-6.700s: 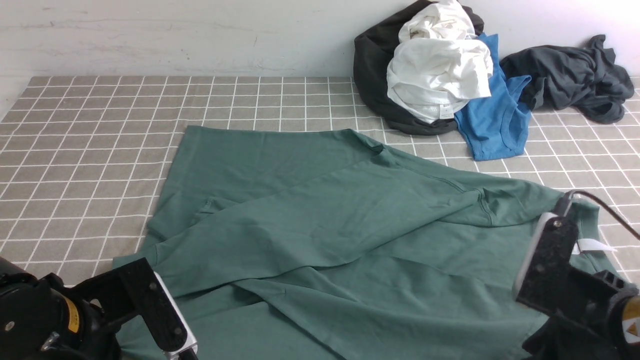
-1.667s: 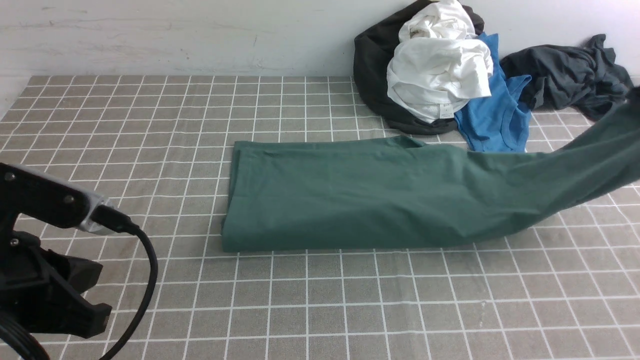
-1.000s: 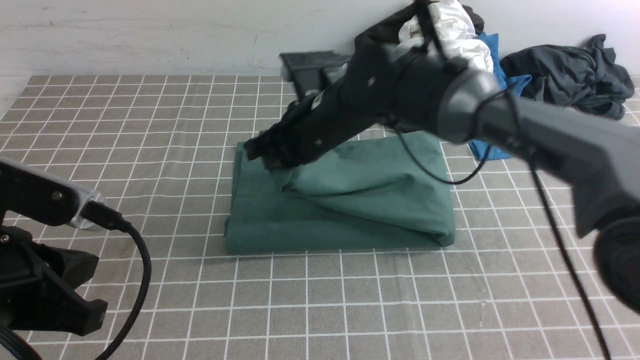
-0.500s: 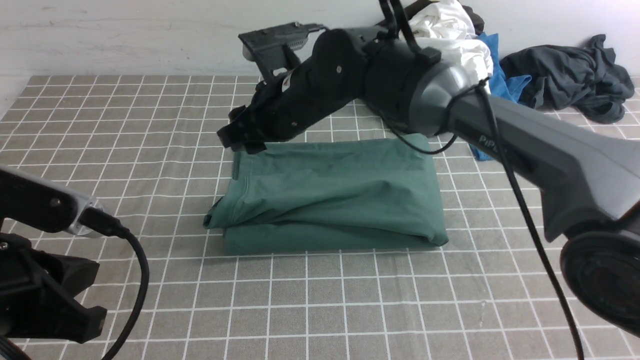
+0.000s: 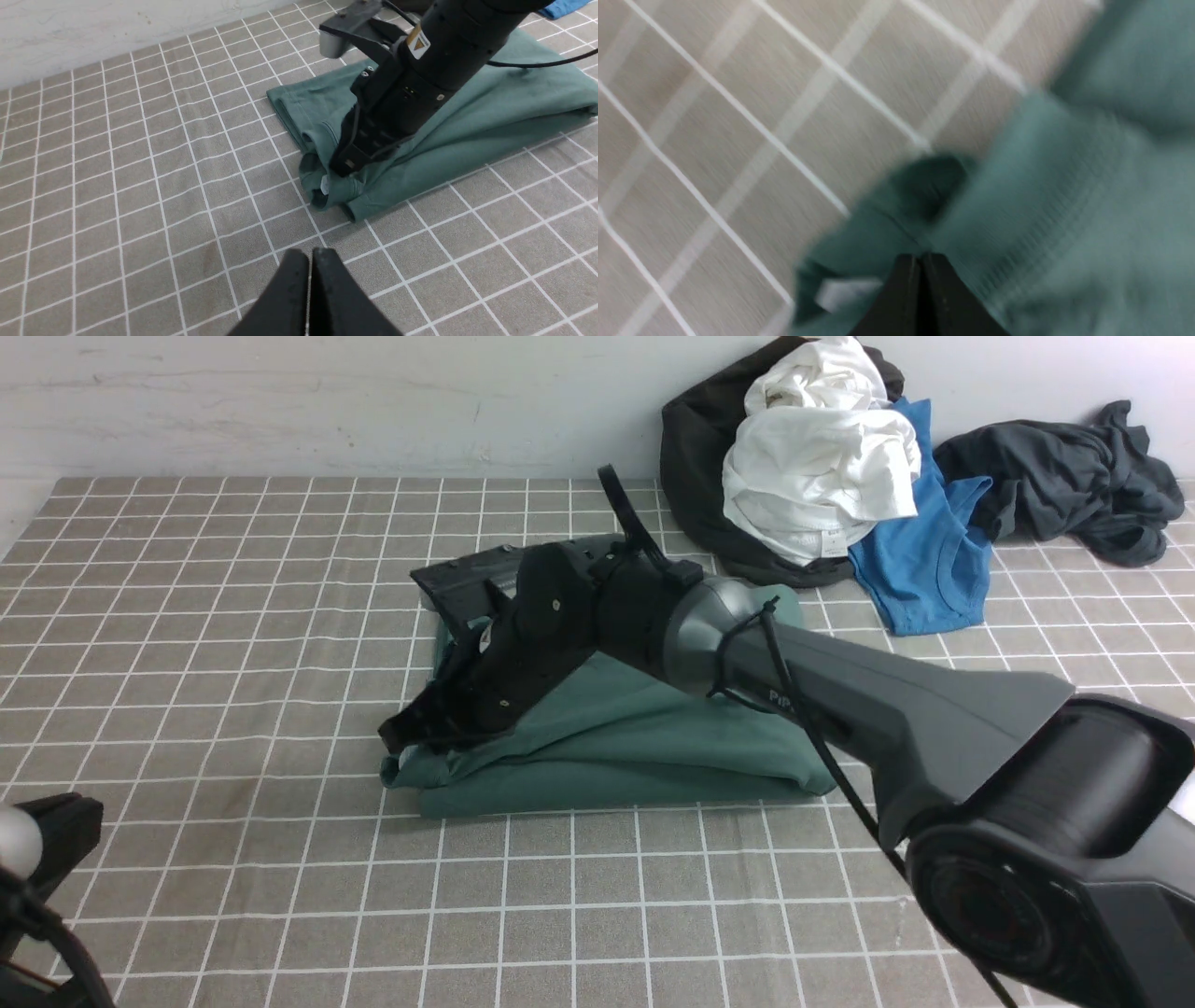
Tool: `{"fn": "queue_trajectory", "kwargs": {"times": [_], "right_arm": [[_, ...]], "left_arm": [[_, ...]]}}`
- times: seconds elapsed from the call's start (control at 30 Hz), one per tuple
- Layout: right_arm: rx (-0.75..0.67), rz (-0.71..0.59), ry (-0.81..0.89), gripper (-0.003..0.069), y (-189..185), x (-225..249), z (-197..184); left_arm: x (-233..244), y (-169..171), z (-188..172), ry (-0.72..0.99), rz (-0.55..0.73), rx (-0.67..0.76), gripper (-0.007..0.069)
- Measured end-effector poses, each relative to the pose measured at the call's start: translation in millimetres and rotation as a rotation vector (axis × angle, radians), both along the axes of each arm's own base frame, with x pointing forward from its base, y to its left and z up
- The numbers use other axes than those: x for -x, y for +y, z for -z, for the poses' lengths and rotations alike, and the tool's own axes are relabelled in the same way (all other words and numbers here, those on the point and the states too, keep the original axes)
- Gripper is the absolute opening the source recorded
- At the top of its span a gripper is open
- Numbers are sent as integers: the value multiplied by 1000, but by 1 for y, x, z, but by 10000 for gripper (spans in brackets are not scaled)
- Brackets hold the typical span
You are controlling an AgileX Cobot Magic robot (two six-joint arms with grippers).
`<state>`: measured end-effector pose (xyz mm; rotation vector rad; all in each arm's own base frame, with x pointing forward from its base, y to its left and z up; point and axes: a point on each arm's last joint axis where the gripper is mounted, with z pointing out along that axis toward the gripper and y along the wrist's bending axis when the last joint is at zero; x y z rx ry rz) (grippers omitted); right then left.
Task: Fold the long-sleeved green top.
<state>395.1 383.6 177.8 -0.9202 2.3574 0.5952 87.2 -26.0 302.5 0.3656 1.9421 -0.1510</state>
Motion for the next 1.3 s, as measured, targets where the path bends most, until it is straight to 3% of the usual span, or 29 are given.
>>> {"fn": "queue_trajectory", "kwargs": {"times": [0.2, 0.3, 0.37, 0.4, 0.5, 0.57, 0.7, 0.9, 1.0, 1.03, 1.07, 1.1, 1.23, 1.3], "right_arm": [[-59, -17, -216, -13, -8, 3, -72], [40, -44, -318, -13, -27, 12, -115], [94, -42, -330, -13, -35, 15, -123], [201, -20, -303, -13, -47, 15, -125], [355, 40, -220, -13, -65, 10, -105], [470, 107, -82, -13, -86, 3, -60], [510, 140, 44, -13, -101, 5, -4], [474, 132, 16, -13, -97, 9, -10], [378, 149, -106, -13, -96, 12, -70], [372, 151, -115, -13, -96, 13, -75], [321, 162, -188, -14, -102, 19, -116], [277, 169, -250, -15, -110, 29, -153], [209, 188, -374, -14, -145, 70, -239], [216, 202, -397, -14, -163, 89, -263]], "left_arm": [[14, 3, -2, -87, -5, 10, -7], [15, 3, 2, -109, -13, 15, -7], [14, 4, 4, -114, -16, 16, -7], [14, 4, 5, -118, -18, 17, -7], [14, 4, 4, -128, -20, 20, -7], [14, 4, 3, -132, -21, 20, -8], [14, 4, 3, -136, -22, 21, -8], [14, 4, 3, -137, -23, 21, -8], [14, 4, 3, -138, -23, 21, -8], [14, 4, 3, -138, -23, 21, -8], [14, 4, 3, -141, -23, 22, -8], [15, 4, 2, -148, -24, 23, -8], [22, 6, 2, -195, -27, 31, -8], [26, 7, 4, -226, -32, 37, -8]]}}
